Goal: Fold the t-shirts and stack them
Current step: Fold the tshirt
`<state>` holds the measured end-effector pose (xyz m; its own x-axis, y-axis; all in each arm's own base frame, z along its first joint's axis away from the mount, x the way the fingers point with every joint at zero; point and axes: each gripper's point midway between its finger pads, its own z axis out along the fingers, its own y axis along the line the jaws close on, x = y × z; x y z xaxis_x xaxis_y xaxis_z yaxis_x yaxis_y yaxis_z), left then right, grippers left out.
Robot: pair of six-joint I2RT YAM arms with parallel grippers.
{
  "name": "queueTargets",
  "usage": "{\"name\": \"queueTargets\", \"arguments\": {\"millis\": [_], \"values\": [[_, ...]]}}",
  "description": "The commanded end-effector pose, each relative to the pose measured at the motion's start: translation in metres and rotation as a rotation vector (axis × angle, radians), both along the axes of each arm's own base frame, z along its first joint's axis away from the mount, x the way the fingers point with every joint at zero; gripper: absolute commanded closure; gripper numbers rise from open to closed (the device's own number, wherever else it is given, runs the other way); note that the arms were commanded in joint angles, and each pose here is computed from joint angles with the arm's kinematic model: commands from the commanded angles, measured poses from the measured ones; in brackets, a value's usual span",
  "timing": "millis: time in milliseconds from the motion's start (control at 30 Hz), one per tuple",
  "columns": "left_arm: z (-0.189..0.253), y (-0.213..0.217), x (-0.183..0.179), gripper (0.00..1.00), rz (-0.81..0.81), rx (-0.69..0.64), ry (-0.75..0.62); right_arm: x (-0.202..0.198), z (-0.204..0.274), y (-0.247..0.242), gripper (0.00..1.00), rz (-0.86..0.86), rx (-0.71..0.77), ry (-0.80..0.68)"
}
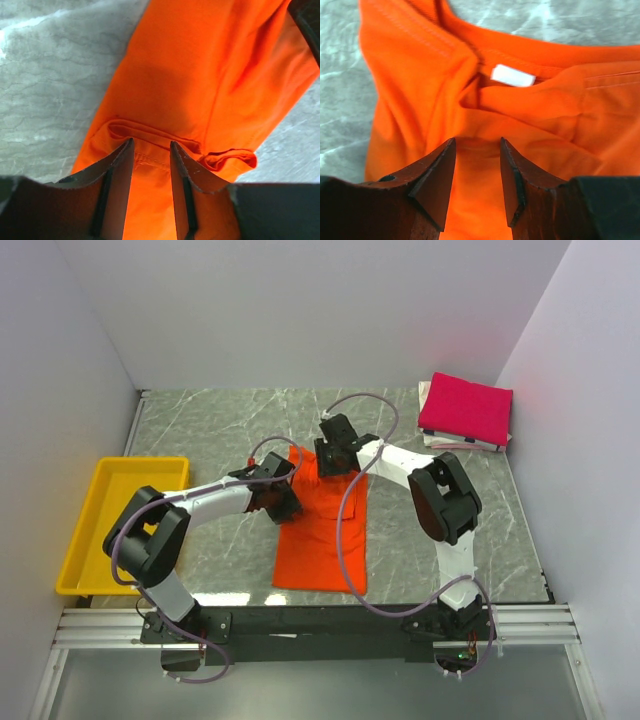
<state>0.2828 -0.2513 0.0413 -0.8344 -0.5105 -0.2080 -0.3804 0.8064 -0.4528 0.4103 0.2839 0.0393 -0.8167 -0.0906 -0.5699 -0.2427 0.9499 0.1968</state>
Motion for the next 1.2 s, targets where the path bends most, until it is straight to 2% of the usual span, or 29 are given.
{"name": "queueTargets", "arguments": {"millis": [0, 200, 333, 367, 533, 633, 833, 1167], "values": [[-0.003, -0.001, 0.001, 0.6, 0.007, -0.006, -0.001, 0.009, 0.035, 0.01, 0.52, -0.019, 0.046, -0.093], [-0.005, -0.001, 0.0, 0.6, 0.007, -0.002, 0.001, 0.011, 0.027, 0.01, 0.55, -0.044, 0.018, -0.076], [-0.004, -0.001, 0.001, 0.6, 0.004, 0.0, 0.0, 0.008, 0.02, 0.008, 0.74, -0.054, 0.006, -0.064], [-0.006, -0.001, 0.0, 0.6, 0.005, 0.002, 0.005, 0.008, 0.018, 0.005, 0.81, -0.061, -0.003, -0.06], [-0.008, 0.001, -0.002, 0.6, 0.009, 0.002, 0.008, 0.007, 0.015, 0.005, 0.89, -0.066, -0.003, -0.054], [-0.01, 0.001, -0.003, 0.61, 0.009, 0.003, 0.013, 0.007, 0.016, -0.003, 1.0, -0.102, -0.02, -0.057], [-0.011, 0.002, -0.004, 0.61, 0.009, 0.007, 0.018, 0.0, 0.015, -0.027, 1.0, -0.178, -0.018, -0.046], [-0.017, 0.003, -0.007, 0.61, 0.008, 0.005, 0.029, -0.011, 0.002, -0.039, 1.0, -0.242, -0.015, -0.015]]}}
